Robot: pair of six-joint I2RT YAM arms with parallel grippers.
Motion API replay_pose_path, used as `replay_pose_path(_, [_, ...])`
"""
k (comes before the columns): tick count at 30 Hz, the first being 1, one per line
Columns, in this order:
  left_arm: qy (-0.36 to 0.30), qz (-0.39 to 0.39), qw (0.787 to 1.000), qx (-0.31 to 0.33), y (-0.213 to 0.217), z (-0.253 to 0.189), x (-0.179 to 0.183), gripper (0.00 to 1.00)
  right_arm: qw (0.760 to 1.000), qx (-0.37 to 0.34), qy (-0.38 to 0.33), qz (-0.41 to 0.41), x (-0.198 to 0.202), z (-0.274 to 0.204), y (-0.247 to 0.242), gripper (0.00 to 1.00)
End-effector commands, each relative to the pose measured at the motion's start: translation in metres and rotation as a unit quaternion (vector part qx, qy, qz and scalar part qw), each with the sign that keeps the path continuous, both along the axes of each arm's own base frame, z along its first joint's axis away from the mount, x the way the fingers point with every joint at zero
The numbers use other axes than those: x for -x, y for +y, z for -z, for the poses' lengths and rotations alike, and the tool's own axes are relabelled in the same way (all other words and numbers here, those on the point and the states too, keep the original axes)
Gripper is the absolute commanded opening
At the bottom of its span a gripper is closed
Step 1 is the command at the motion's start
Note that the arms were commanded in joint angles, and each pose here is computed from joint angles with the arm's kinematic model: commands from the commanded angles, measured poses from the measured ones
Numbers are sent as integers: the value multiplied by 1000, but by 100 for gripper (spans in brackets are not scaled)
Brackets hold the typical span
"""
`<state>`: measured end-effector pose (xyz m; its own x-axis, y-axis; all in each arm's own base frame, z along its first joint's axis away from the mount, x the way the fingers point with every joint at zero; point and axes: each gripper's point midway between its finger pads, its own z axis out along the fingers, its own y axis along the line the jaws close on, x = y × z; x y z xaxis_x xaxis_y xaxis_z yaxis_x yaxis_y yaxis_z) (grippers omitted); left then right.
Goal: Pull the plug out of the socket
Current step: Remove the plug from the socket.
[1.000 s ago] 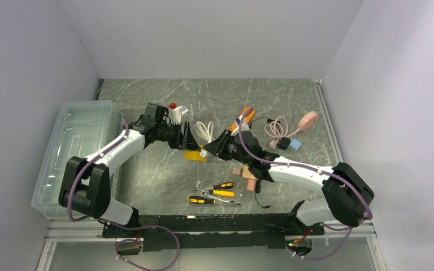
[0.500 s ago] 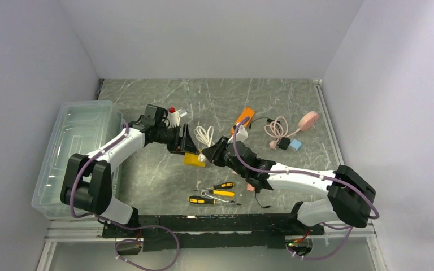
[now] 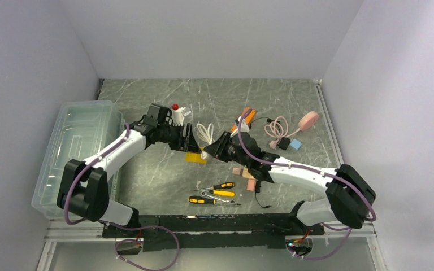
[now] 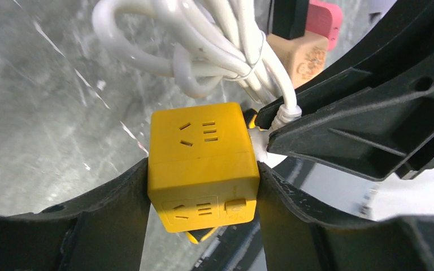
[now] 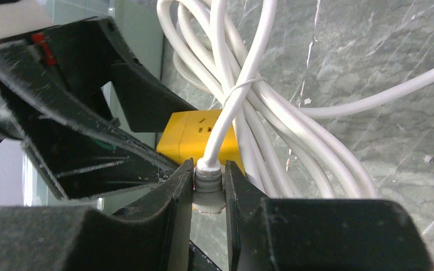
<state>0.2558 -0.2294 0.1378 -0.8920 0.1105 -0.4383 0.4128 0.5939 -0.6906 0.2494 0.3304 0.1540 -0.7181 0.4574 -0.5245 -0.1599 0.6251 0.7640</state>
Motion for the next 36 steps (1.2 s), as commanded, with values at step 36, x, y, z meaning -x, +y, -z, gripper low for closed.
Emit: replay_pose_path(36, [-38, -77, 995, -43, 40, -2, -38, 0, 995, 59, -63, 53, -3, -16, -6, 0])
